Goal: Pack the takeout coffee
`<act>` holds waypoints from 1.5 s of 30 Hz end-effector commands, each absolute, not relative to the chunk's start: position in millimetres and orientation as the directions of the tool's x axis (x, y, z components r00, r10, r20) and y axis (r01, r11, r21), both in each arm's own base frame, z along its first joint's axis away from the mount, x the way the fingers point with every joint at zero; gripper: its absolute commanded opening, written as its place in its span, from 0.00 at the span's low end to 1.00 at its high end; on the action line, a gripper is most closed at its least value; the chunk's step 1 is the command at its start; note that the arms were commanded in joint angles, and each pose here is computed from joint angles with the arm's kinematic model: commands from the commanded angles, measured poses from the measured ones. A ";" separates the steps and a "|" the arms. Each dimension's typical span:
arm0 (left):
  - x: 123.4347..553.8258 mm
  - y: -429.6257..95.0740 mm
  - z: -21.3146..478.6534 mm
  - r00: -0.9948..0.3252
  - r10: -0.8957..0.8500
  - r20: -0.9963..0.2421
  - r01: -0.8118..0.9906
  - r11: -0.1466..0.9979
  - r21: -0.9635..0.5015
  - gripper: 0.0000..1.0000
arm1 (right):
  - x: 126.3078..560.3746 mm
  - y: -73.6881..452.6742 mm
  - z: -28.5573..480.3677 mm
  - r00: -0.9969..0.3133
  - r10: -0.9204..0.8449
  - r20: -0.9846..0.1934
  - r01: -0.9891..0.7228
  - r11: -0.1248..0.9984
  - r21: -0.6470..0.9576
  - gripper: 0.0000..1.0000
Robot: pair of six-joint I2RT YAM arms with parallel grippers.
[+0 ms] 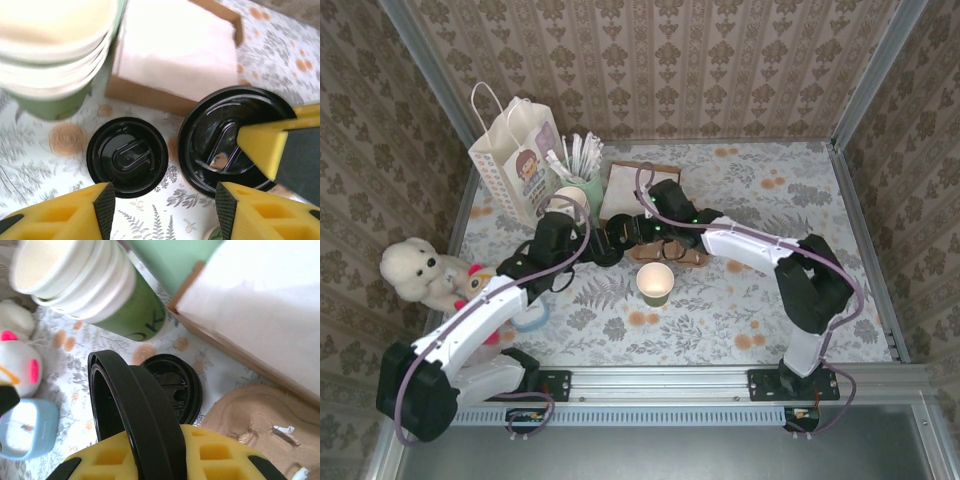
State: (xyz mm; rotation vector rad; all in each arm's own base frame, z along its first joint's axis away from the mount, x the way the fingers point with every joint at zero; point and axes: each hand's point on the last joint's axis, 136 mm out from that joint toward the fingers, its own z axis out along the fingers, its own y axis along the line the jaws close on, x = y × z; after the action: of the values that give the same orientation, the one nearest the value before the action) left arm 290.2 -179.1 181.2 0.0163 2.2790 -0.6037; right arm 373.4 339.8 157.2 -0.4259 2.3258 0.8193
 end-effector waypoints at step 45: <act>316.4 -248.3 284.7 -0.276 0.447 -0.851 0.808 0.587 0.046 0.00 | 320.1 251.0 305.5 -0.377 -0.330 -0.865 -0.732 0.679 0.060 0.87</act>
State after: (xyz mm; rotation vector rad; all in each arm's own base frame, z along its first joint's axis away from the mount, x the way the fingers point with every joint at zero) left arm 320.5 -252.9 290.5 0.8447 1.9308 -0.6225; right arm 325.9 266.9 305.2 -0.6385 1.9718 0.7520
